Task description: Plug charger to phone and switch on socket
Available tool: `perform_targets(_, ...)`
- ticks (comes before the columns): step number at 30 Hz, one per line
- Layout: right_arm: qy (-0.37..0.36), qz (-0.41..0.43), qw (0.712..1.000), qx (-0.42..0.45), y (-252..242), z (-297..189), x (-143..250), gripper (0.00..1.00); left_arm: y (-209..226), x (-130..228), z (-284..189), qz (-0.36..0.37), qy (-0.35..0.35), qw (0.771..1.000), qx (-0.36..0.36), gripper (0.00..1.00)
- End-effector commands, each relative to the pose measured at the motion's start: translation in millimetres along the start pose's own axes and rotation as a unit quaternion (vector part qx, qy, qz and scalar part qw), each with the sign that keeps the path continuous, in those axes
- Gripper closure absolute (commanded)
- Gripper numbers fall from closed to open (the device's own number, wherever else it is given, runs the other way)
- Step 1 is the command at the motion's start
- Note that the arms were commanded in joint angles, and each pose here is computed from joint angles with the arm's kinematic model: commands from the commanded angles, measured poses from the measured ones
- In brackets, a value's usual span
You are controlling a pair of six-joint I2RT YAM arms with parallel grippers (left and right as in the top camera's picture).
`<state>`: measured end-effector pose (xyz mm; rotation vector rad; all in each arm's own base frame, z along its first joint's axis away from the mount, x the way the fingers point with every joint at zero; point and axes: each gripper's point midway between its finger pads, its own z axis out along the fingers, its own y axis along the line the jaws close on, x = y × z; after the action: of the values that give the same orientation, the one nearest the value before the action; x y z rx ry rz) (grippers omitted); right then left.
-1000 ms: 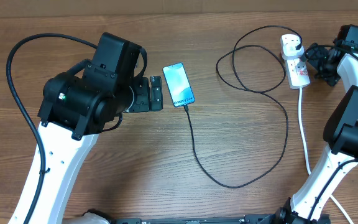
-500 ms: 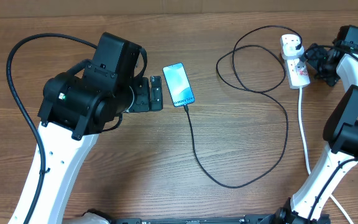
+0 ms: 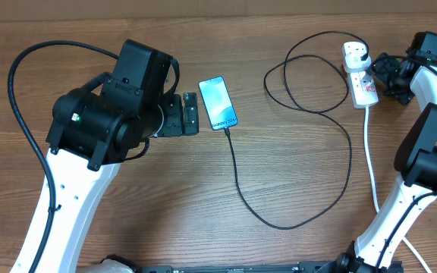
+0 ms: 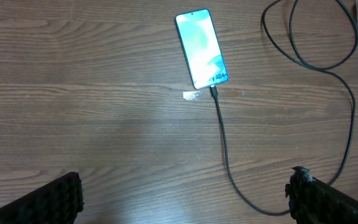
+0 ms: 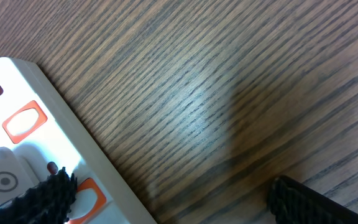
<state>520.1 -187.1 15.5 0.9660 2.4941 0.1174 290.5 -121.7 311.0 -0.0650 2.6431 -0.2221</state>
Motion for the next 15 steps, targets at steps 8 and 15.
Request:
perform_targets(8,0.045,-0.018,0.999,0.000,-2.5,14.8,26.3,0.00,1.7,-0.4,2.6,-0.001,0.000,1.000,-0.010,0.01)
perform_targets(15,0.051,-0.017,0.999,0.003,-3.8,14.5,29.5,0.00,1.7,-0.4,2.6,-0.001,0.000,1.000,-0.010,0.00)
